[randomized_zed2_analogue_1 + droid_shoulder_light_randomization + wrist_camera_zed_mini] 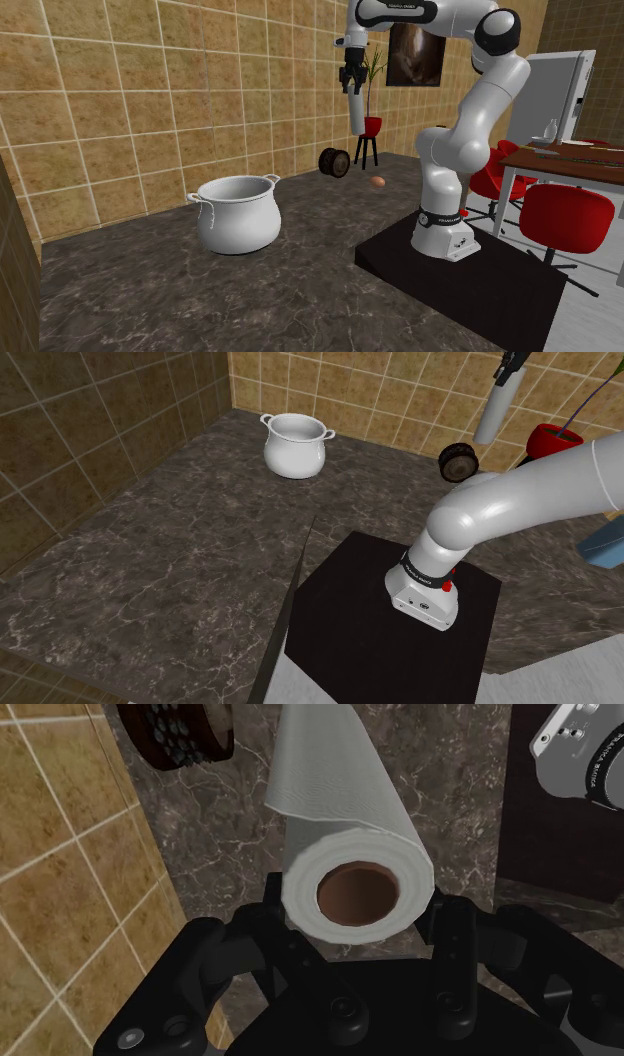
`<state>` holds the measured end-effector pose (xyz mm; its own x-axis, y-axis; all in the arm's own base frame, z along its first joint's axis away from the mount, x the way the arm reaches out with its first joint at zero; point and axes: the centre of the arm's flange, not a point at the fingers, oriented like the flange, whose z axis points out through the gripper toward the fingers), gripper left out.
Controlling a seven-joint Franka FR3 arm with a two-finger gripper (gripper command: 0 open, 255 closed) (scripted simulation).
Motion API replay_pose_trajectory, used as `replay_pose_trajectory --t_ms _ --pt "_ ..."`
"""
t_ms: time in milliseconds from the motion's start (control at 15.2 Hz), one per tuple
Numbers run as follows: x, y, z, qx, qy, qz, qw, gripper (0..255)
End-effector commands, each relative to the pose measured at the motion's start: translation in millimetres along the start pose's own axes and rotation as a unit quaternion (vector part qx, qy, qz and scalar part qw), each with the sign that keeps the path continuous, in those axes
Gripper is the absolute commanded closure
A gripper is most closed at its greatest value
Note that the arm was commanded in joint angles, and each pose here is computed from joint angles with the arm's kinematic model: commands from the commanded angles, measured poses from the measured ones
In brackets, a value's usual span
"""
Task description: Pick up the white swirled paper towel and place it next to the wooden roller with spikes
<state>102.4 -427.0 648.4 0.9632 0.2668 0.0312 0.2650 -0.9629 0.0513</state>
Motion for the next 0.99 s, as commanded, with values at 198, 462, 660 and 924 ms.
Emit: replay_pose_trajectory --t_ms 198,462,660,924 --pt "-0.6 -1.9 26.6 0.0 0.0 0.0 1.0 255" --pt "-1.3 -3.0 47.7 0.0 0.0 0.0 1.0 255" --pt "-1.8 -3.8 63.5 0.0 0.0 0.0 1.0 255" --pt "-2.4 -4.9 84.6 0.0 0.0 0.0 1.0 255"
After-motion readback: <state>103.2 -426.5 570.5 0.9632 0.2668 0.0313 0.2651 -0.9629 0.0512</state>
